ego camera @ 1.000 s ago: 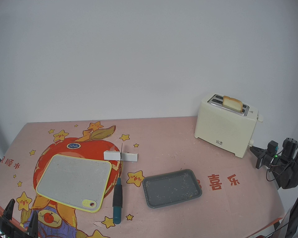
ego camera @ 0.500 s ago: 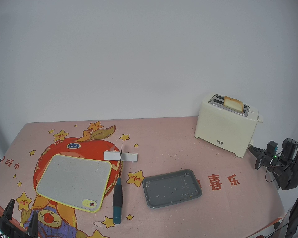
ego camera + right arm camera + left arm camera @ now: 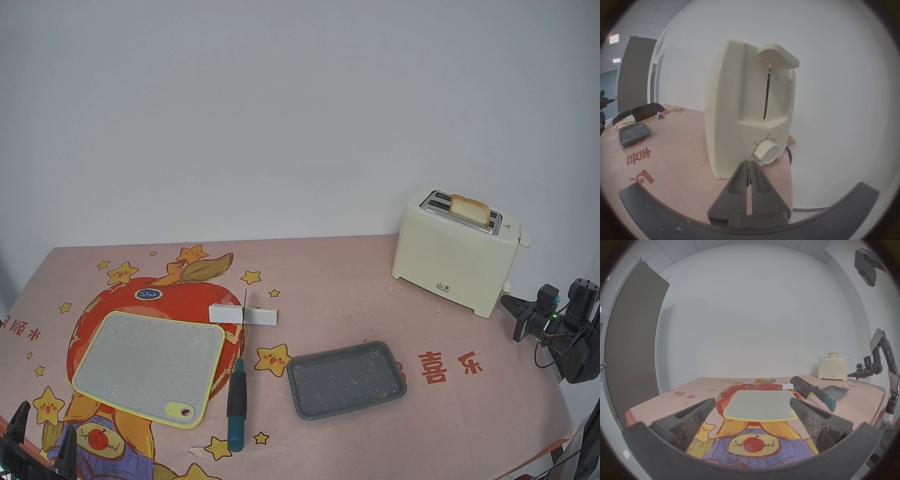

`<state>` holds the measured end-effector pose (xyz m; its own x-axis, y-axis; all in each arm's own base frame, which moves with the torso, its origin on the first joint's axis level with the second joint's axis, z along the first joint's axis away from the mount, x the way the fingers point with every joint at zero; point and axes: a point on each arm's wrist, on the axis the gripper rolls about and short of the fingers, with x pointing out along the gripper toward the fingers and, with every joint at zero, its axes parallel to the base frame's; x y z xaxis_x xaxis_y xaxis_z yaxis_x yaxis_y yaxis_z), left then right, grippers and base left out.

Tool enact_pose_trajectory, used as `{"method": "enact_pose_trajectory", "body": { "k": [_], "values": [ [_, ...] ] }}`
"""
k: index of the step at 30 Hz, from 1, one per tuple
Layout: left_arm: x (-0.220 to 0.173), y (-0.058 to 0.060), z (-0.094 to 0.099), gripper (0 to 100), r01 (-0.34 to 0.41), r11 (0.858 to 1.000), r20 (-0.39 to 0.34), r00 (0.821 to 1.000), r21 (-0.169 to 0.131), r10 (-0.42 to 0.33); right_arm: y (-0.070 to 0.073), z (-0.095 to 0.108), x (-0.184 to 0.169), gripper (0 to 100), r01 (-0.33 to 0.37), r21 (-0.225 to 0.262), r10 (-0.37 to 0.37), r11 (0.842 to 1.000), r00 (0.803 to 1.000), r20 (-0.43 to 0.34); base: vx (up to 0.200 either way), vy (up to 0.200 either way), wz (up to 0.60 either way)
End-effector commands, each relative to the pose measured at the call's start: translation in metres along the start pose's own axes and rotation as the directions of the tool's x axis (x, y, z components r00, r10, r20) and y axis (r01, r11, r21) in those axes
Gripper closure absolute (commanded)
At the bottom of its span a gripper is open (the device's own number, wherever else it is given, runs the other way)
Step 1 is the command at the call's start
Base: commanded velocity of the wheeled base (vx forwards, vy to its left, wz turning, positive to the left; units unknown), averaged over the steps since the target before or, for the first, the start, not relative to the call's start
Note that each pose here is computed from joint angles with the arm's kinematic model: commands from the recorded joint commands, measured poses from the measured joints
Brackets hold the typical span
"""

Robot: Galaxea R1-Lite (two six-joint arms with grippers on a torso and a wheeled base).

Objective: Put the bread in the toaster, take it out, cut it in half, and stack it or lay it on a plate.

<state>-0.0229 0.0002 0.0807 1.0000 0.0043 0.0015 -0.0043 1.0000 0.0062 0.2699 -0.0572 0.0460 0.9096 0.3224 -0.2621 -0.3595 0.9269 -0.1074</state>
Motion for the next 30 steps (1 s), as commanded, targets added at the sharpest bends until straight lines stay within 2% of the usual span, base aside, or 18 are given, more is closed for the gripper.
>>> {"method": "enact_pose_trajectory", "body": {
  "k": [1,11,20,22,23,24,27,30],
  "values": [
    [0.000,0.000,-0.005,0,0.000,1.000,-0.006,1.000,0.000,0.000,0.006,0.000,0.001,100,-0.021,0.001,0.021,1.000,1.000,-0.005,0.000,0.000,0.00],
    [0.000,0.000,-0.005,0,0.000,1.000,-0.006,1.000,0.000,0.000,0.027,0.008,-0.003,100,-0.083,-0.002,0.083,0.997,0.997,0.001,0.000,0.000,0.00],
    [0.000,0.000,-0.005,0,0.000,1.000,-0.006,1.000,0.000,0.000,0.023,0.012,-0.008,100,-0.048,-0.001,0.048,0.999,0.999,0.012,0.000,0.000,0.00],
    [0.000,0.000,-0.005,0,0.000,1.000,-0.006,1.000,0.000,0.000,0.026,0.024,-0.014,100,-0.050,-0.002,0.050,0.999,0.997,0.053,0.000,0.000,0.00],
    [0.000,0.000,-0.005,0,0.000,1.000,-0.006,1.000,0.000,0.000,0.026,0.024,-0.014,100,-0.050,-0.002,0.050,0.999,0.997,0.053,0.000,0.000,0.00],
    [0.000,0.000,-0.005,0,0.000,1.000,-0.006,1.000,0.000,0.000,0.028,0.030,-0.018,100,-0.052,0.011,0.051,0.999,0.996,0.074,0.000,0.000,0.00],
    [0.000,0.000,-0.005,0,0.000,1.000,-0.006,1.000,0.000,0.000,0.035,0.054,-0.032,100,-0.061,0.030,0.055,0.998,0.986,0.158,0.000,0.000,0.00],
    [0.000,0.000,-0.005,0,0.000,1.000,-0.006,1.000,0.000,0.000,0.036,0.069,-0.040,100,-0.053,0.029,0.046,0.998,0.975,0.217,0.000,0.000,0.00]
  ]
}}
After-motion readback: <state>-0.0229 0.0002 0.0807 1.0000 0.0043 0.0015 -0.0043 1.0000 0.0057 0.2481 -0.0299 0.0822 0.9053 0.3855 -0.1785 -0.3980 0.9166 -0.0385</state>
